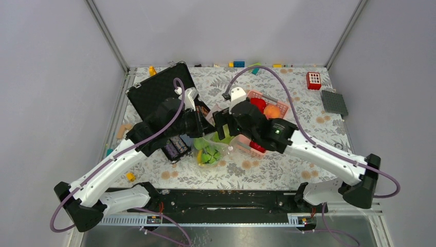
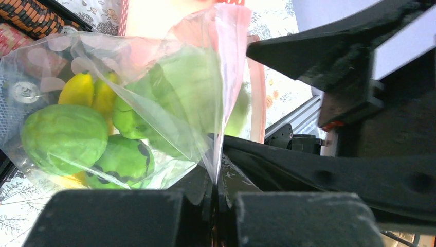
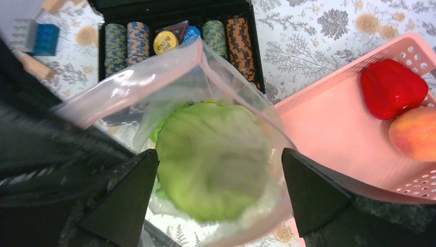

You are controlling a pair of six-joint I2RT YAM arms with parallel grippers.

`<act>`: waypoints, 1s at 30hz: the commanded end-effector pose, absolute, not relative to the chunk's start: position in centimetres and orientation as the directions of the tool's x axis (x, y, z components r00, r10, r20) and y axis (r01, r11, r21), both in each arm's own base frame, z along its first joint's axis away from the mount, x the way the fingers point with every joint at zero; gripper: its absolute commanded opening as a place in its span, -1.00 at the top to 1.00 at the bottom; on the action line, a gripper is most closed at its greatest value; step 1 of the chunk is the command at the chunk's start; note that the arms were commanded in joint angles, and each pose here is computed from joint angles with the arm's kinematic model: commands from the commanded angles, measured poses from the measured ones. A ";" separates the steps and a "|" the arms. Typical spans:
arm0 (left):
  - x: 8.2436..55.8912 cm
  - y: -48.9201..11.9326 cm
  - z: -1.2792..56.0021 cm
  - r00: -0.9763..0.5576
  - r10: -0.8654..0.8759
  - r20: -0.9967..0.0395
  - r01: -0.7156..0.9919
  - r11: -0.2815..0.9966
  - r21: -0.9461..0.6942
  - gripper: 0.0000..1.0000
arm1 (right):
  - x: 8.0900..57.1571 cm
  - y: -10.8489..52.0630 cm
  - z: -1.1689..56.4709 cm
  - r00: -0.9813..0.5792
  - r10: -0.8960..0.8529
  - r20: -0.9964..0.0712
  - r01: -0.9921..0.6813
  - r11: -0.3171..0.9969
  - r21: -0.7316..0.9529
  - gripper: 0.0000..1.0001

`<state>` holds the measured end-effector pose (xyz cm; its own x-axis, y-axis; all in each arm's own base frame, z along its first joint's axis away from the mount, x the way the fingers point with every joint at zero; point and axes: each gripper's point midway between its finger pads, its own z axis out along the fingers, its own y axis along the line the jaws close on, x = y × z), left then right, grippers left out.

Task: Place the food in the zip-top bag and seal the zipper
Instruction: Place the fake vegetable in the zipper food storage bag, then adjust the zipper food storage bag at the center of the board.

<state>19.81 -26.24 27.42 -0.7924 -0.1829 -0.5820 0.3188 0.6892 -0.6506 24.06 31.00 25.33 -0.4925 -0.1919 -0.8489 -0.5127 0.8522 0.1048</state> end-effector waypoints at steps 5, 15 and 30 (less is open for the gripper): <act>20.8 -26.8 30.0 -0.734 -0.244 -0.633 0.363 0.648 -0.670 1.00 | 22.9 28.0 32.7 -0.317 -0.024 -0.948 -0.533 0.831 0.157 -0.99; 20.9 -26.9 30.0 -0.734 -0.241 -0.635 0.364 0.650 -0.667 1.00 | 24.5 26.8 25.7 -0.487 -0.043 -0.872 -0.395 0.902 0.176 -0.74; 20.5 -23.8 28.8 -0.743 -0.244 -0.623 0.258 0.755 -0.603 1.00 | 21.7 29.4 30.2 -0.492 -0.068 -0.868 -0.615 0.732 0.291 1.00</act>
<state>20.20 -25.38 27.32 -0.7744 -0.2091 -0.5971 0.2924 0.7187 -0.6309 23.97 28.20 22.85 -0.5797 -0.1127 -0.8070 -0.4559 0.8657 0.2065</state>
